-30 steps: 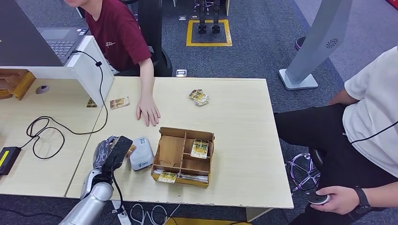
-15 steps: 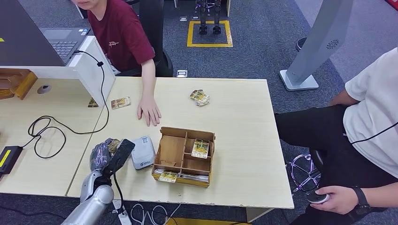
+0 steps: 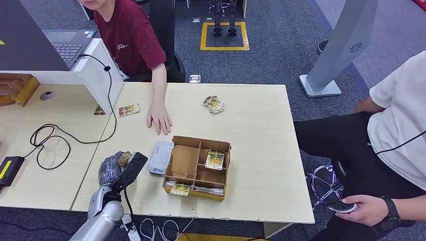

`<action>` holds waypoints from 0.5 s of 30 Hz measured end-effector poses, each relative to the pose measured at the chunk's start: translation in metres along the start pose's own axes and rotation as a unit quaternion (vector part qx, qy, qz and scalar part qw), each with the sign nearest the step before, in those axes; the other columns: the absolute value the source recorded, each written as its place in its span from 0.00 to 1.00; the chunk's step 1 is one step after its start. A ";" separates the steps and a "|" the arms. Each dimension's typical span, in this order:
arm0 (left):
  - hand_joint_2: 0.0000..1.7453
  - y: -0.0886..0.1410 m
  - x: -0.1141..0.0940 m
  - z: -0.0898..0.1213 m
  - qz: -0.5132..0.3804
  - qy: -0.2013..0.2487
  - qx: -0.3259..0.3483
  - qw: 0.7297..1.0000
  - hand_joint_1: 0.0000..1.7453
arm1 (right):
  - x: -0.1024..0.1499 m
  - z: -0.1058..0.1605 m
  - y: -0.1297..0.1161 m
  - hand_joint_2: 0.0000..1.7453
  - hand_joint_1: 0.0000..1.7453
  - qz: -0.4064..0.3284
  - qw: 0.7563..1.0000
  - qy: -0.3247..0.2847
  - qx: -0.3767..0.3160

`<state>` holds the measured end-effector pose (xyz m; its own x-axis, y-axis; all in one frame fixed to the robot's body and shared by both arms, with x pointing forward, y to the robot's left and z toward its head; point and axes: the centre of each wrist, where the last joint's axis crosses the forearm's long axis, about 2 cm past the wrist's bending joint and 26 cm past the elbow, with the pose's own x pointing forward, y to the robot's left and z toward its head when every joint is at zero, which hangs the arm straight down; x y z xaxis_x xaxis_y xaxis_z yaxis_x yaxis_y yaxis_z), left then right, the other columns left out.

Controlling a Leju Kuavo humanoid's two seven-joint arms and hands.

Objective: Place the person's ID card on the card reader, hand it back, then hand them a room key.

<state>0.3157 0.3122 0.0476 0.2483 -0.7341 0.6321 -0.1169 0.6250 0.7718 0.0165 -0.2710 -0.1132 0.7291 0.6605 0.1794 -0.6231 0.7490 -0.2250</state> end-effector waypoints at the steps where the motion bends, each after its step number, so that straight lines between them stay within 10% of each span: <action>1: 1.00 0.000 0.000 0.000 -0.003 0.000 0.000 1.000 1.00 | 0.000 0.000 0.000 1.00 0.00 0.000 1.000 0.000 0.000; 15: 1.00 -0.005 0.005 0.005 -0.002 -0.019 -0.011 1.000 1.00 | 0.001 0.000 -0.001 1.00 0.00 0.000 1.000 -0.001 -0.002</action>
<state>0.3124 0.3039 0.0473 0.2117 -0.7457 0.6318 -0.0945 0.6278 0.7726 0.0174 -0.2710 -0.1131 0.7281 0.6612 0.1806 -0.6229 0.7482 -0.2283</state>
